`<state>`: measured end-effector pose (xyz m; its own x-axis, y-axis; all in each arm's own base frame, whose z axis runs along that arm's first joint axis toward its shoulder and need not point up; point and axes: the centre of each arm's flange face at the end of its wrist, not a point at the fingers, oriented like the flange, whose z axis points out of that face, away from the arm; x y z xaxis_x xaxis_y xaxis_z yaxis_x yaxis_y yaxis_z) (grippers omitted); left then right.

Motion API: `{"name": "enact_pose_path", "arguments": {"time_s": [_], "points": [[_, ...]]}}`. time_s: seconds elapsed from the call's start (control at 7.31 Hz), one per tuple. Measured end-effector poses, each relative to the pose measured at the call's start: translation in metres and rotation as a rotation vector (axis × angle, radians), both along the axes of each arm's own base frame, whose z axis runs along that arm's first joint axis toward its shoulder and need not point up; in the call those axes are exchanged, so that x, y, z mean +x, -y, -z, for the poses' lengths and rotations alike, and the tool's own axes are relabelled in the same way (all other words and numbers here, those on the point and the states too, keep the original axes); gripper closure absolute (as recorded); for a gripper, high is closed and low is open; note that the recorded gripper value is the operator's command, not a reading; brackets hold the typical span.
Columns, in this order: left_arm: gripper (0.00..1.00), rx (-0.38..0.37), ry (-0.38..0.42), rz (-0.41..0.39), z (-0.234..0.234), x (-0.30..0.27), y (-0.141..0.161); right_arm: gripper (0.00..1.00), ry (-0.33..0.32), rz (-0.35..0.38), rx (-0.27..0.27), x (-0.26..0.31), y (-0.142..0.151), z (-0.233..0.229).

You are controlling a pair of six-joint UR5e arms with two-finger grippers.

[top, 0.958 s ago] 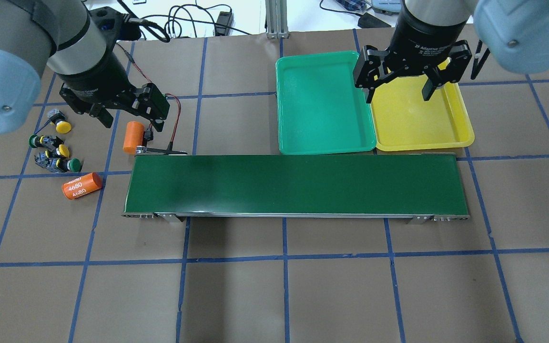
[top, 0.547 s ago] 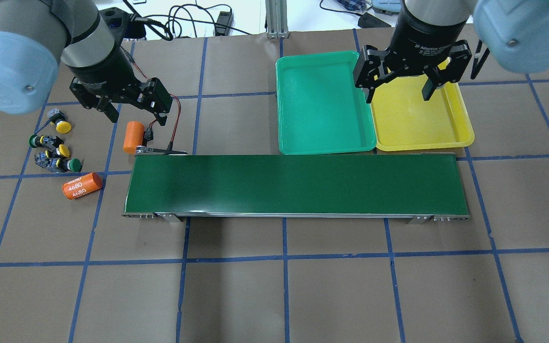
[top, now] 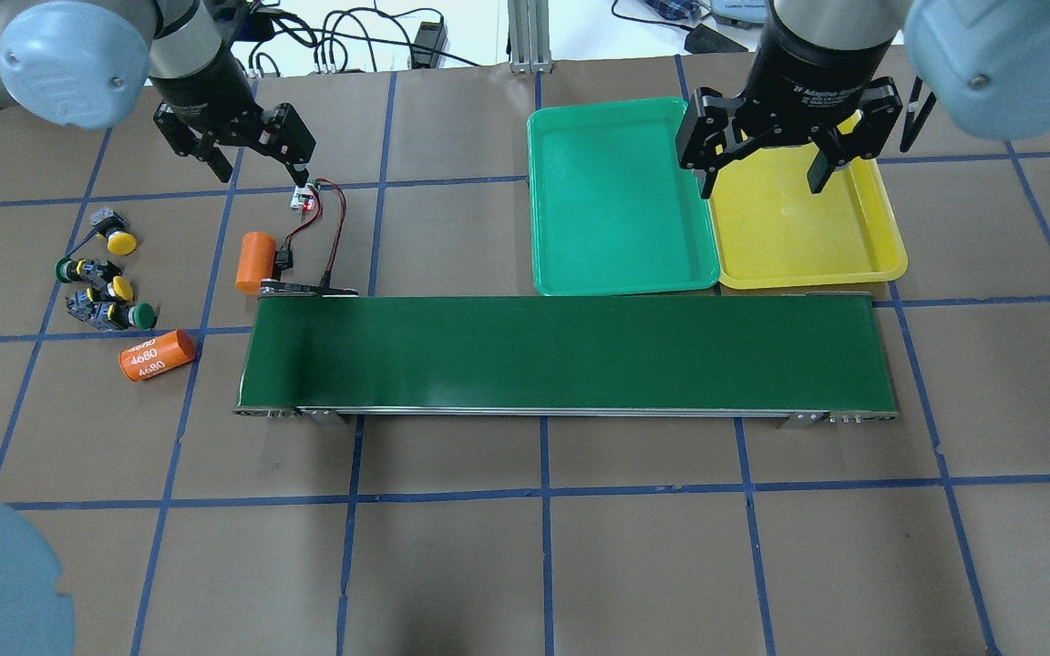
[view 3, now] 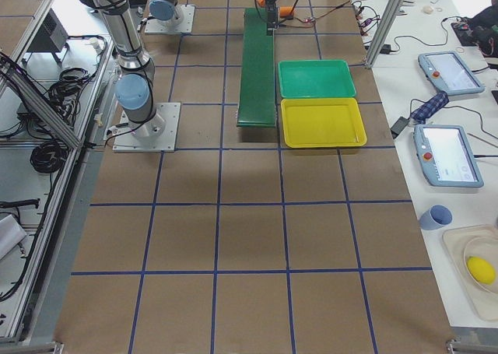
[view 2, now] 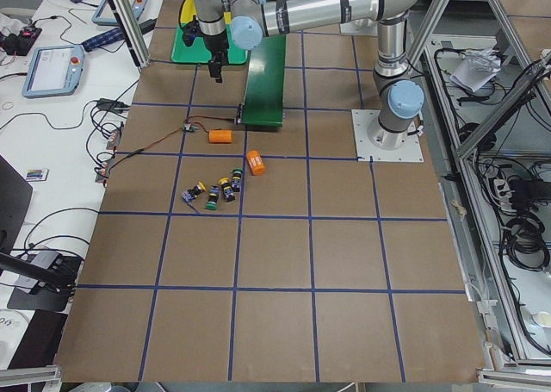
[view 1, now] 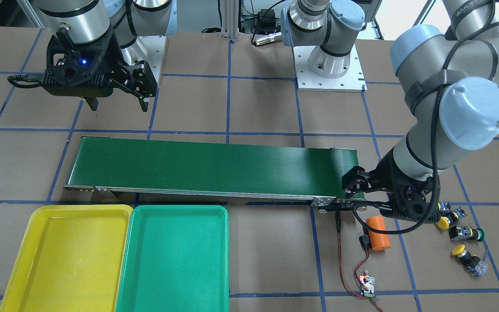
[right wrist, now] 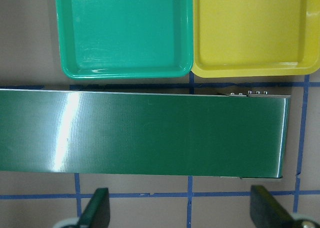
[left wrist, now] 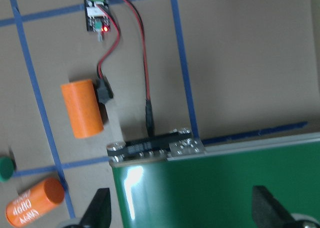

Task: Sort buttons by color to trays
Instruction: 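Move the left gripper toward the plain orange cylinder beside the cable, then lower the left gripper and grasp the plain orange cylinder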

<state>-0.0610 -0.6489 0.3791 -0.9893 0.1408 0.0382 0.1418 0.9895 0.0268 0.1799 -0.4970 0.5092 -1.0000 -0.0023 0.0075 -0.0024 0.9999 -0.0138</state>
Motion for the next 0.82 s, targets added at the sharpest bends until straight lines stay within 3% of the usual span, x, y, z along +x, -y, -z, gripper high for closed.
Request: {"name": "enact_pose_path", "arguments": {"time_s": [0.41,0.82], "points": [[0.00,-0.015,-0.013,-0.024,0.046,0.018,0.037,0.00,0.001,0.001,-0.001,0.000,0.000,-0.001],[0.00,0.050,-0.019,-0.066,0.096,0.061,0.040,0.00,0.002,0.001,-0.005,0.000,0.000,-0.001]]}}
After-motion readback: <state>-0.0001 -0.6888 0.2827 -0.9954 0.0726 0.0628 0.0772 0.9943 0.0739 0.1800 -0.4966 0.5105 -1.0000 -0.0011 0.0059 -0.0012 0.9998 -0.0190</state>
